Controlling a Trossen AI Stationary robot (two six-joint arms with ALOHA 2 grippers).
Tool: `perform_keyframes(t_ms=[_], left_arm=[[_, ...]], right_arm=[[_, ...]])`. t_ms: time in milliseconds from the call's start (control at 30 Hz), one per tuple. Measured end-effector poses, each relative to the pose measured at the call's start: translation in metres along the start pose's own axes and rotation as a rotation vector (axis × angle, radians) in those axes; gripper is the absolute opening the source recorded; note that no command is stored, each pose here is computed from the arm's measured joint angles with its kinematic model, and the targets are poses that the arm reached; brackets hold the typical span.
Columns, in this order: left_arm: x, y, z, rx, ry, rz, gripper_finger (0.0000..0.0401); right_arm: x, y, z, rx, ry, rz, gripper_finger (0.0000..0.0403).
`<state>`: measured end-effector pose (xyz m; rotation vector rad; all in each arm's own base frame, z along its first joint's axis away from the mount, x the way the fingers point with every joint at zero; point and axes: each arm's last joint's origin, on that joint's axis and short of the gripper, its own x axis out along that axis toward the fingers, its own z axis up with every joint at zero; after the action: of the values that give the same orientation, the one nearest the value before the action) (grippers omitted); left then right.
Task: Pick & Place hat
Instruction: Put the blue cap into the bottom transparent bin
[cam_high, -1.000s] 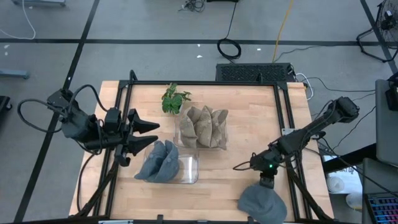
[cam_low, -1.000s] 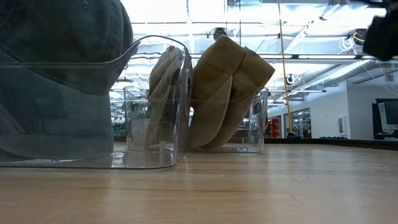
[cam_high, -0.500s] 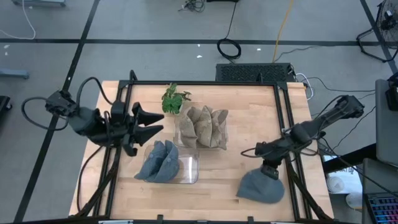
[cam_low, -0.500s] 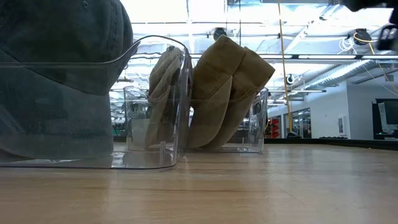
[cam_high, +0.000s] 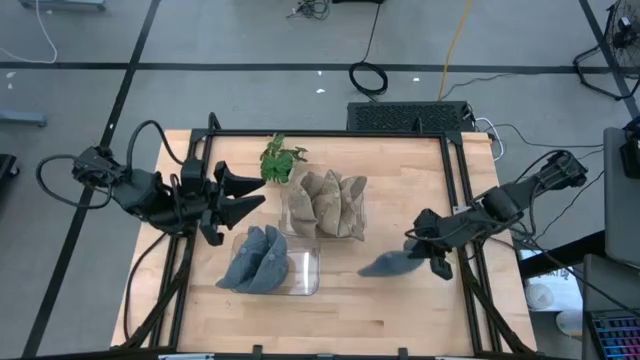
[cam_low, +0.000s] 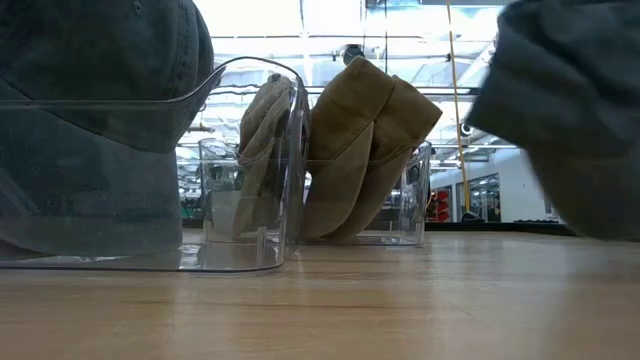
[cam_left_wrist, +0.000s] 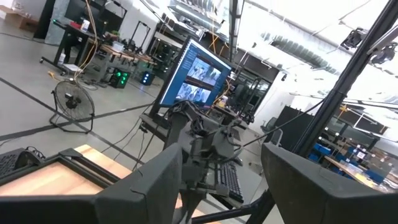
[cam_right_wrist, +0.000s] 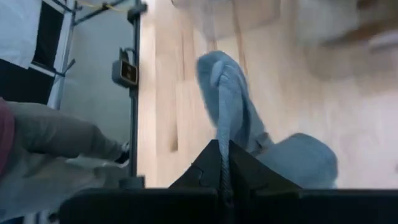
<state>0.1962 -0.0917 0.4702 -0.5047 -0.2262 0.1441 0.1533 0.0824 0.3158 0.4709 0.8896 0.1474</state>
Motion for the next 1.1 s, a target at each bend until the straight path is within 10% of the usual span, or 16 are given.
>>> perform_keyframes(t_ms=[1100], left_arm=[[0.017,0.025,0.011,0.132,-0.059,0.107,0.023]], right_arm=[[-0.039,0.036,0.087,-0.302,-0.878,0.031,0.0]])
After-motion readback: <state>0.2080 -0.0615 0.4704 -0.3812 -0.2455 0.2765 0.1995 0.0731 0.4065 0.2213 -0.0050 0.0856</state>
